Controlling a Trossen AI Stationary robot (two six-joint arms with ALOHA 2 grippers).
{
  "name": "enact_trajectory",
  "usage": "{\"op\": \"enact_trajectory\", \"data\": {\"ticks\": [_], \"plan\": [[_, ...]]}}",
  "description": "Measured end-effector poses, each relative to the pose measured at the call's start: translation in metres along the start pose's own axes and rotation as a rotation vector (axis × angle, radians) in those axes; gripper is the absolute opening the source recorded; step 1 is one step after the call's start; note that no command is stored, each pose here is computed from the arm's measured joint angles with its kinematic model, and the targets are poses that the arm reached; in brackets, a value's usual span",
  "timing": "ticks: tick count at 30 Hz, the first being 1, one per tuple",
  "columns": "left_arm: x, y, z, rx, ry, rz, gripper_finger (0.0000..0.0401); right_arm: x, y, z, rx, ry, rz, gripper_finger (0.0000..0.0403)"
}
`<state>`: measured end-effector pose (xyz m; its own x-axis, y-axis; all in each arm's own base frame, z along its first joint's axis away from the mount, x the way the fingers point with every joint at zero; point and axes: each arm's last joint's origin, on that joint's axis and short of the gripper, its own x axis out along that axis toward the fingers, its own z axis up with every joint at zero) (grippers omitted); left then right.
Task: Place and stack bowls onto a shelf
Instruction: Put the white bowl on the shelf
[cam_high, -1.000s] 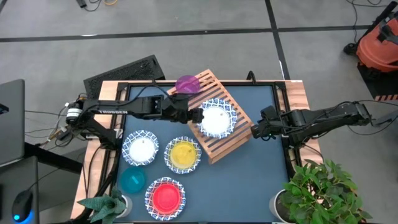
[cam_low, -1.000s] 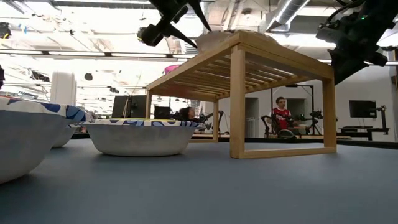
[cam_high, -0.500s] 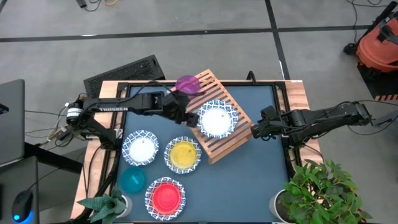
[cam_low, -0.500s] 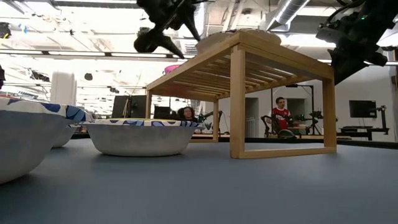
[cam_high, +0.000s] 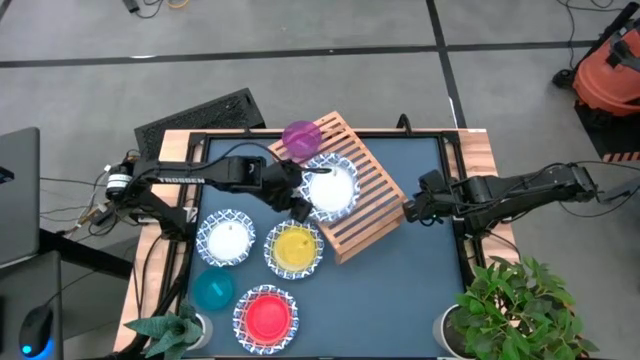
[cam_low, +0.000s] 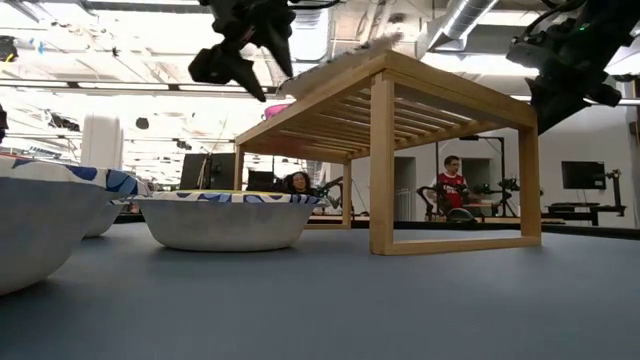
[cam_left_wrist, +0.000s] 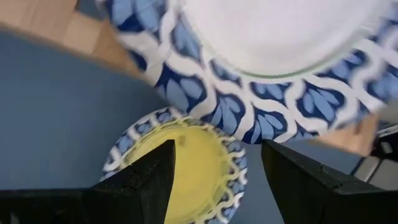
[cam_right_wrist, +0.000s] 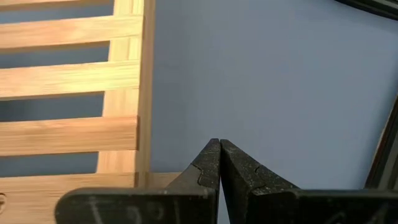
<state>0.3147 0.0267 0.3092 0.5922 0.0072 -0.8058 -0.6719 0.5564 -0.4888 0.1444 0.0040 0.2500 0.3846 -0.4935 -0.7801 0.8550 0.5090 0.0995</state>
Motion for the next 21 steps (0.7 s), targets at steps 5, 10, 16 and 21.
{"op": "enact_trajectory", "data": {"ticks": [5,10,16,21], "plan": [[0.000,-0.007,0.006,0.004,-0.060,-0.075,0.0222,0.000,0.001,0.001,0.009,-0.007,0.013,0.0036],[-0.001,-0.012,0.011,0.022,-0.119,-0.126,0.0222,0.000,0.003,0.002,0.018,-0.013,0.025,0.0036],[-0.003,-0.019,0.016,0.033,-0.159,-0.206,0.0222,0.000,0.003,0.002,0.019,-0.013,0.026,0.0036],[-0.012,-0.031,0.013,0.112,-0.086,-0.312,0.0222,0.000,0.003,0.002,0.018,-0.013,0.025,0.0036]]}}
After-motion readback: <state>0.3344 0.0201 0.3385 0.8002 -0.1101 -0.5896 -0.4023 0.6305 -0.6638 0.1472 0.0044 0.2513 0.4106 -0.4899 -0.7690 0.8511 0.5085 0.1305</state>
